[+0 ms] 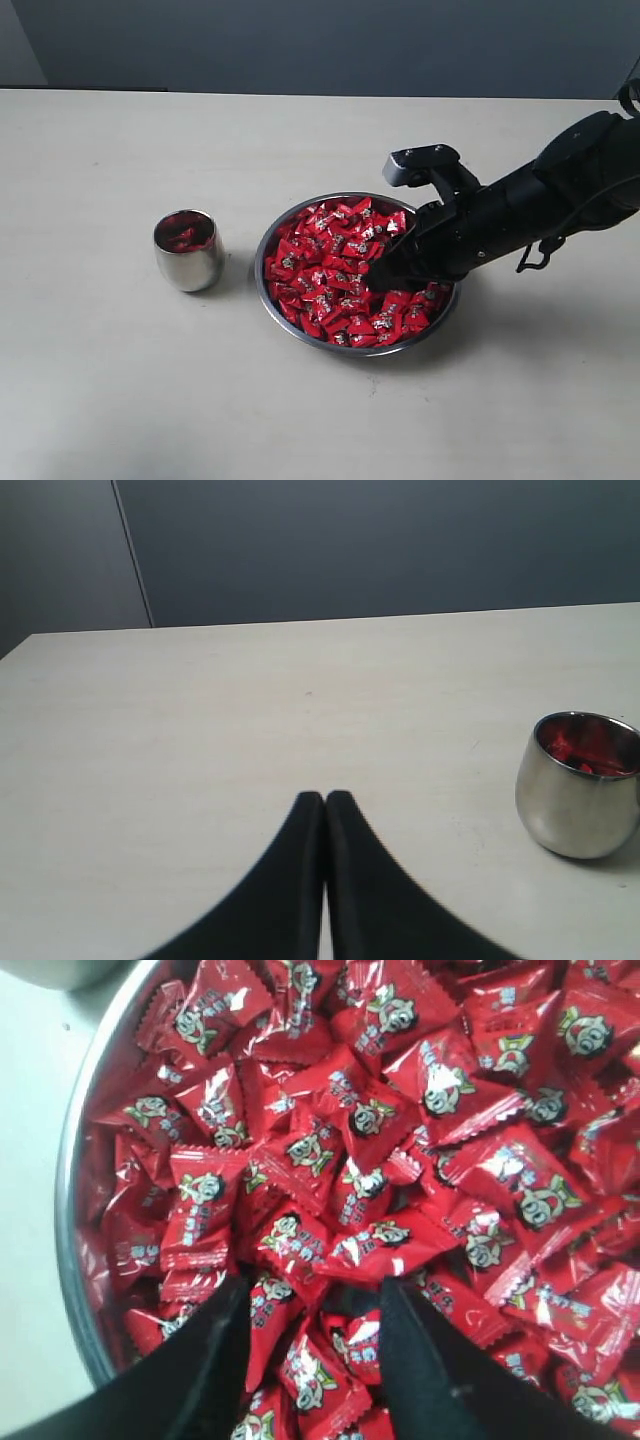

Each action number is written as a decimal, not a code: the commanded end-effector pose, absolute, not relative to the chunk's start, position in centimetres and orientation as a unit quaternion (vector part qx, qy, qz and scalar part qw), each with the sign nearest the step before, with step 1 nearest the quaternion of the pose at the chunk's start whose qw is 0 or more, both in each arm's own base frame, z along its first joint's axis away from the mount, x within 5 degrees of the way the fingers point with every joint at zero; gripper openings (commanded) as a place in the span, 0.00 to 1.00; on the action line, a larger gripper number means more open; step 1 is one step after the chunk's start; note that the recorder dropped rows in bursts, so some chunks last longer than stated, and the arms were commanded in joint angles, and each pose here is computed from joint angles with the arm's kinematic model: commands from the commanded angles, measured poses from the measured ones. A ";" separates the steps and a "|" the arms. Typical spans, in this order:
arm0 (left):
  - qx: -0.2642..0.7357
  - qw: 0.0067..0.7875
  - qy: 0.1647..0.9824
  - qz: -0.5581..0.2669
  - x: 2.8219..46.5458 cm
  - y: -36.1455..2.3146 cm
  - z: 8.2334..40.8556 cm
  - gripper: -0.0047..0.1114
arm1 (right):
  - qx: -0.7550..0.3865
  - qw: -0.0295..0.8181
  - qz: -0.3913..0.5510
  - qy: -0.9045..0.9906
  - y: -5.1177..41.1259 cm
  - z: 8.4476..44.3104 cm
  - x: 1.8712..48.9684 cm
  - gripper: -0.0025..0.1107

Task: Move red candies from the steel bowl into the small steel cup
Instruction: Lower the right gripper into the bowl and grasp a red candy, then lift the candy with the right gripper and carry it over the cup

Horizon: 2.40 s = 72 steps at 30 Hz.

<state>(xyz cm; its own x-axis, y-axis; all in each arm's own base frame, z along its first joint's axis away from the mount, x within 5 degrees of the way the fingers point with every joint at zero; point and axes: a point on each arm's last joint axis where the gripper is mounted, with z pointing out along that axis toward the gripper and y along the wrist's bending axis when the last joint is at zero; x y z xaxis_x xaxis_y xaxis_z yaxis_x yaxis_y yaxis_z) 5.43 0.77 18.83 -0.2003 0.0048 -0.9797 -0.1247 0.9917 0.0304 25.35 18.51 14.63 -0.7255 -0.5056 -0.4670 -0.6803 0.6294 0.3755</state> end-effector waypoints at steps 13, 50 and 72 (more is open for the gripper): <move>-0.040 0.632 0.772 0.050 5.4 0.8 18.7 0.04 | -0.323 0.141 0.274 0.895 19.3 13.0 27.0 0.38; -0.040 0.632 0.772 0.050 5.4 0.8 18.7 0.04 | -0.315 0.121 0.272 0.901 19.4 11.4 27.1 0.26; -0.040 0.632 0.772 0.050 5.4 0.8 18.7 0.04 | -0.325 0.165 0.276 0.889 20.0 13.8 28.2 0.02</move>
<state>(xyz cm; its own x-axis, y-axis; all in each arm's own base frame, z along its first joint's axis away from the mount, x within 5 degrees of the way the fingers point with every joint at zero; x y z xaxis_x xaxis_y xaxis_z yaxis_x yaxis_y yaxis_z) 5.43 0.77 18.83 -0.2003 0.0048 -0.9797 -0.1247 0.9917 0.0304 27.80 19.92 12.56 -0.7530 -0.4971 -0.4311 -0.6536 0.6408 0.4027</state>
